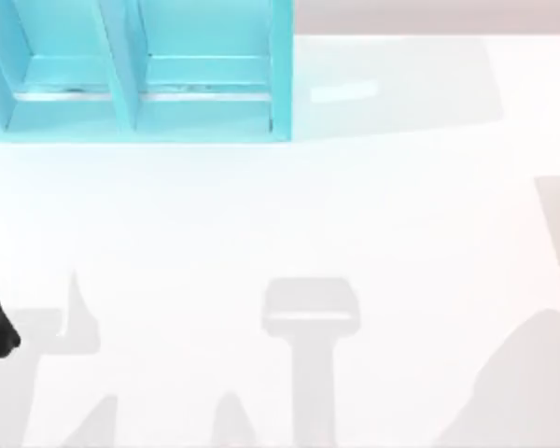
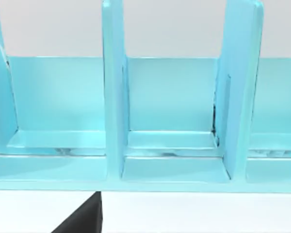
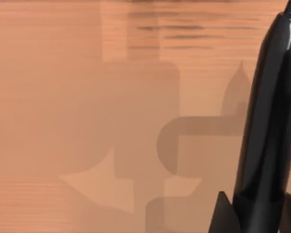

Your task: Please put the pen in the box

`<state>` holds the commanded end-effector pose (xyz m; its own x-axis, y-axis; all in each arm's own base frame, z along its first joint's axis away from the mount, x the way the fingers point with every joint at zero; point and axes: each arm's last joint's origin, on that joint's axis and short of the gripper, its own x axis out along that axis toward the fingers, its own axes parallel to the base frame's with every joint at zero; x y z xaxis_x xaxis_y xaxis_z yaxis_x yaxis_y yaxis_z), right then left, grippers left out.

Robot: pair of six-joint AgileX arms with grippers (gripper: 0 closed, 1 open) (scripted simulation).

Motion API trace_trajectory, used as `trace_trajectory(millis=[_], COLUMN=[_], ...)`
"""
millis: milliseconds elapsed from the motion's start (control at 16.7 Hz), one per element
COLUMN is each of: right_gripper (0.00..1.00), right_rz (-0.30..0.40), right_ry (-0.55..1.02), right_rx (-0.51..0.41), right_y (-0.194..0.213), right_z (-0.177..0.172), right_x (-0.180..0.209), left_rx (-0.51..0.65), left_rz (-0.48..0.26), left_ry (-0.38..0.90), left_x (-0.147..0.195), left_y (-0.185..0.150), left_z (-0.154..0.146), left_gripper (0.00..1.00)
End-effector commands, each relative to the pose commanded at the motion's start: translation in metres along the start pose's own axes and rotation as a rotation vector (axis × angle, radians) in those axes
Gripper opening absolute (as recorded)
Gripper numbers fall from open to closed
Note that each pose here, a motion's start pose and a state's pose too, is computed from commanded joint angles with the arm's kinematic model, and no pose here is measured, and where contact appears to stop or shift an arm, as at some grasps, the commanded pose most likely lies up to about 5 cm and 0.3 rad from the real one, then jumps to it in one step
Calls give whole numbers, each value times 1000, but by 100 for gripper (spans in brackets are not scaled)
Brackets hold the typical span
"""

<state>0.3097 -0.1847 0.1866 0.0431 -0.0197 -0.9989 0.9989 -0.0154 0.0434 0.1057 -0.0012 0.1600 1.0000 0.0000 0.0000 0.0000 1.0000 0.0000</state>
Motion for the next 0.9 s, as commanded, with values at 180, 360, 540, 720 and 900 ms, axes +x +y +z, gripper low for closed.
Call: trace_trajectory(millis=[180,360,540,720,900], right_gripper=[45,68,90,100,100], right_rz=[0,0,0,0,0], right_ry=[0,0,0,0,0], right_rx=[0,0,0,0,0], right_y=[0,0,0,0,0], right_z=[0,0,0,0,0], right_x=[0,0,0,0,0], left_rx=[0,0,0,0,0], left_rz=[0,0,0,0,0], left_ry=[0,0,0,0,0], left_x=[0,0,0,0,0], left_y=[0,0,0,0,0], left_z=[0,0,0,0,0], left_gripper=[100,100,100,100,100])
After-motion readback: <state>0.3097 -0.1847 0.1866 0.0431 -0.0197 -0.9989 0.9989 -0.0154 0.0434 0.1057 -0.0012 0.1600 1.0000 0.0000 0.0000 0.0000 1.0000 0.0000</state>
